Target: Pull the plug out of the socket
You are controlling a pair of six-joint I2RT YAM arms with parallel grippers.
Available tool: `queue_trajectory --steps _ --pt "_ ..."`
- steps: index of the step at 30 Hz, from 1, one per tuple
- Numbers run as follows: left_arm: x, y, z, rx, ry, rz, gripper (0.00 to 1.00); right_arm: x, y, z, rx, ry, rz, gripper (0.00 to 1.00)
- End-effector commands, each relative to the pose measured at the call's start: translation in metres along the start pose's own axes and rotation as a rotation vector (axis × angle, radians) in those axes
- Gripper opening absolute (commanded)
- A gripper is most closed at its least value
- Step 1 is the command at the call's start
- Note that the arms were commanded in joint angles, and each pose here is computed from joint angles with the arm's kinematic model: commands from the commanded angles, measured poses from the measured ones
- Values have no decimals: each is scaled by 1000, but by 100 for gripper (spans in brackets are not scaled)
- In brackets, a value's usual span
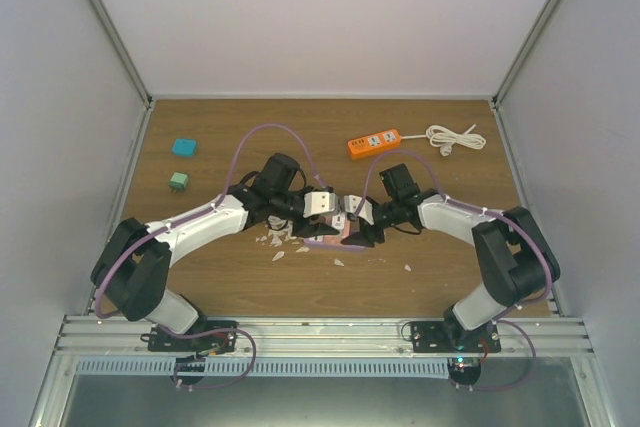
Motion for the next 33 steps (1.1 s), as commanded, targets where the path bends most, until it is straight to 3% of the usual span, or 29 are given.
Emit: queue_trajectory --steps 1,7,18,23,33 --pt "-13 -15 3 56 -11 -70 24 -9 -5 -5 13 24 27 66" --pt "-25 -17 6 33 -25 -66 24 -22 -22 -12 -5 57 -2 83" --pt "-85 -22 22 -24 -154 -22 25 -43 -39 -14 -16 107 -15 99" --pt "-142 -9 50 -95 -336 46 26 -58 -51 -18 -18 158 -14 100" --pt "-221 60 102 -383 -637 320 28 -82 -77 -19 -6 230 -39 100"
Point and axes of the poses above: each gripper's point midway between its finger pads, its own x axis out along the fingers, its own z axis along the line the jaws close on, y = z × x, the point moved 6 cm from there along -x, back along the fingers, and after that the axes turned 12 degrees about -x, right-handed, at the moved point
